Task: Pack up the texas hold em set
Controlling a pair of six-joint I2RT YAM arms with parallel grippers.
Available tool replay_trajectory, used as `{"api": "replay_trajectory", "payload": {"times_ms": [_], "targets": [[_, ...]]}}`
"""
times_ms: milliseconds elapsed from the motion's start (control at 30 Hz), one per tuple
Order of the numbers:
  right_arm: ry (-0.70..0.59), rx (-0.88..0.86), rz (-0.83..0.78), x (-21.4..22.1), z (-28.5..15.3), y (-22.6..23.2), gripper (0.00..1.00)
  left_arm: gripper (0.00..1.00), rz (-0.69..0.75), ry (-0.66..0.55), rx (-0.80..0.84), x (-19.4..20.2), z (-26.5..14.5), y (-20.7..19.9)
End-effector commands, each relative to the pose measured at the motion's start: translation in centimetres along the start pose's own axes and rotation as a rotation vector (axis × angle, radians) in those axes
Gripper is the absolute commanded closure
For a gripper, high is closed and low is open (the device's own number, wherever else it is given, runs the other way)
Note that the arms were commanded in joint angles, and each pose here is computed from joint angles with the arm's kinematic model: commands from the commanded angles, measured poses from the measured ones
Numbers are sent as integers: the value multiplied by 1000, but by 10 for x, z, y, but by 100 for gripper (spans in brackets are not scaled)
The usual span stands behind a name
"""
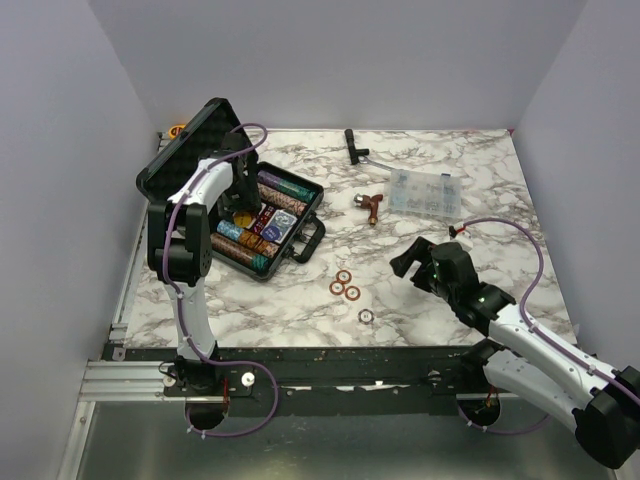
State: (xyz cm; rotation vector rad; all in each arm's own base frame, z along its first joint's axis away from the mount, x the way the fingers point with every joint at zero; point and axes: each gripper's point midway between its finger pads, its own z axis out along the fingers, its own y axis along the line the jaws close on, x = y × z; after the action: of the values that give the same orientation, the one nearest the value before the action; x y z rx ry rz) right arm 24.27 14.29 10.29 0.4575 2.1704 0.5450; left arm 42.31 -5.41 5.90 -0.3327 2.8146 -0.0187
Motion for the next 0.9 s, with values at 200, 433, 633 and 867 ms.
{"api": "replay_trajectory", "payload": {"times_ms": [200,433,633,867], "targets": [[-4,-20,11,0,-1,2,12,38,118,97,-108,11,-4,24],[-6,-24,17,-1,-1,3,12,38,167,175,-137,13,5,25],[-7,-16,17,-1,-1,1,12,37,194,196,-149,16,14,26],[-5,-13,12,-1,0,1,12,50,196,192,-144,17,14,25]]}}
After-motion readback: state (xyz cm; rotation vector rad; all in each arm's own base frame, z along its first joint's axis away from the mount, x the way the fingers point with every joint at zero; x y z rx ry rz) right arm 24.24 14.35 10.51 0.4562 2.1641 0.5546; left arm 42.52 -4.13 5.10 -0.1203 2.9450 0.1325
